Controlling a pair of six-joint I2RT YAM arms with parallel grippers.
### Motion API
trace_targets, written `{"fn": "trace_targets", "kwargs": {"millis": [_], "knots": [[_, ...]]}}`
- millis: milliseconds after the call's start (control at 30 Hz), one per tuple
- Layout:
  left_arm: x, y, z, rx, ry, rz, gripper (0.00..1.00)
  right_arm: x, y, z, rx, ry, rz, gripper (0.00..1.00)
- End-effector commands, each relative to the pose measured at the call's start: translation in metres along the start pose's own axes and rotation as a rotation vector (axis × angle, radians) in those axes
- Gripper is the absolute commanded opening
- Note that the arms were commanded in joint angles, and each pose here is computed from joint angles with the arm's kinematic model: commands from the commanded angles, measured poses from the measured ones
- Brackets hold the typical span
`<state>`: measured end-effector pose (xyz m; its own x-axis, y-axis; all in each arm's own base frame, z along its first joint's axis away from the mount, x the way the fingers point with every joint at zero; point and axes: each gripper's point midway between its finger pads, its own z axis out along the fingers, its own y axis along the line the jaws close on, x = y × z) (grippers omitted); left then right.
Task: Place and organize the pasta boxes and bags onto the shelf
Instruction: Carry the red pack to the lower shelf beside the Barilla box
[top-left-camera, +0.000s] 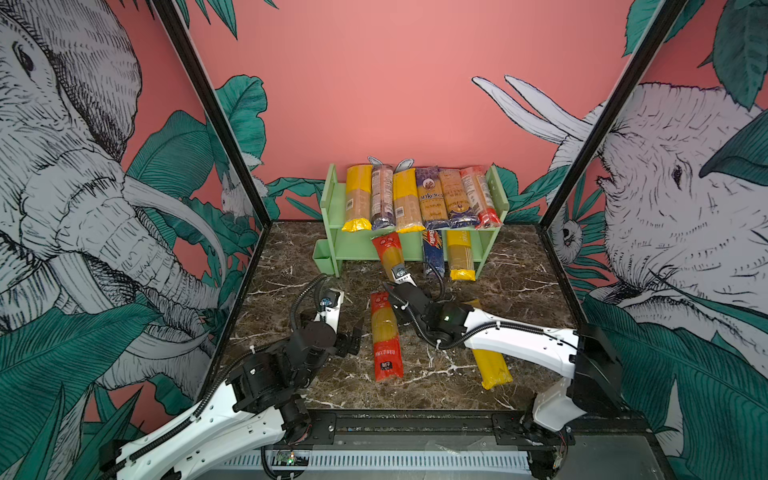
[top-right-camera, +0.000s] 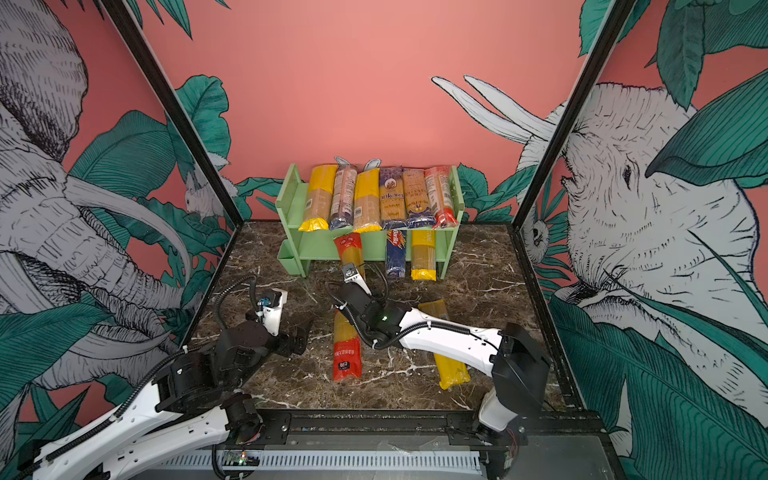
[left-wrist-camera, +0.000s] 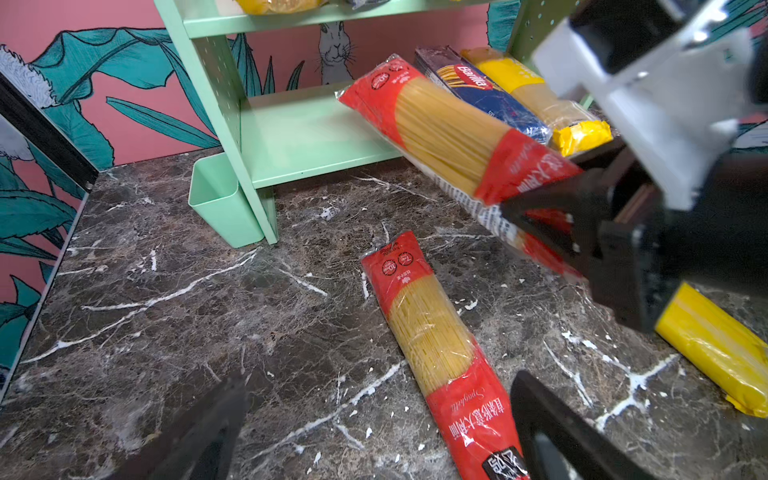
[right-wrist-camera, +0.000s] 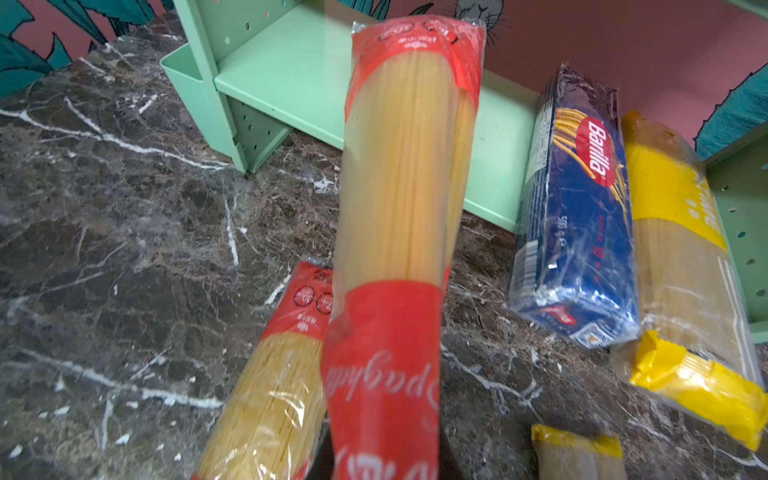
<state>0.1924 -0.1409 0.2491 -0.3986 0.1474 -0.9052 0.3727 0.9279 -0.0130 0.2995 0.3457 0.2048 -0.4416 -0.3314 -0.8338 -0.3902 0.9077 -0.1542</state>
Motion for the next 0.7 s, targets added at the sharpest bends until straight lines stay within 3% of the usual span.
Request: {"fn": "trace_targets", "kwargs": {"millis": [0,667], "knots": [[-0.013,0.004,-0.006,-0.012,-0.038,0.020,0.99,-0.082,-0.011,-0.006,0.042,-0.236,0.181,0.00],[-0.018,0.007,-0.014,0.000,-0.065,-0.001,0.99,-0.097,-0.062,0.072,0.202,-0.260,0.293,0.00]]}}
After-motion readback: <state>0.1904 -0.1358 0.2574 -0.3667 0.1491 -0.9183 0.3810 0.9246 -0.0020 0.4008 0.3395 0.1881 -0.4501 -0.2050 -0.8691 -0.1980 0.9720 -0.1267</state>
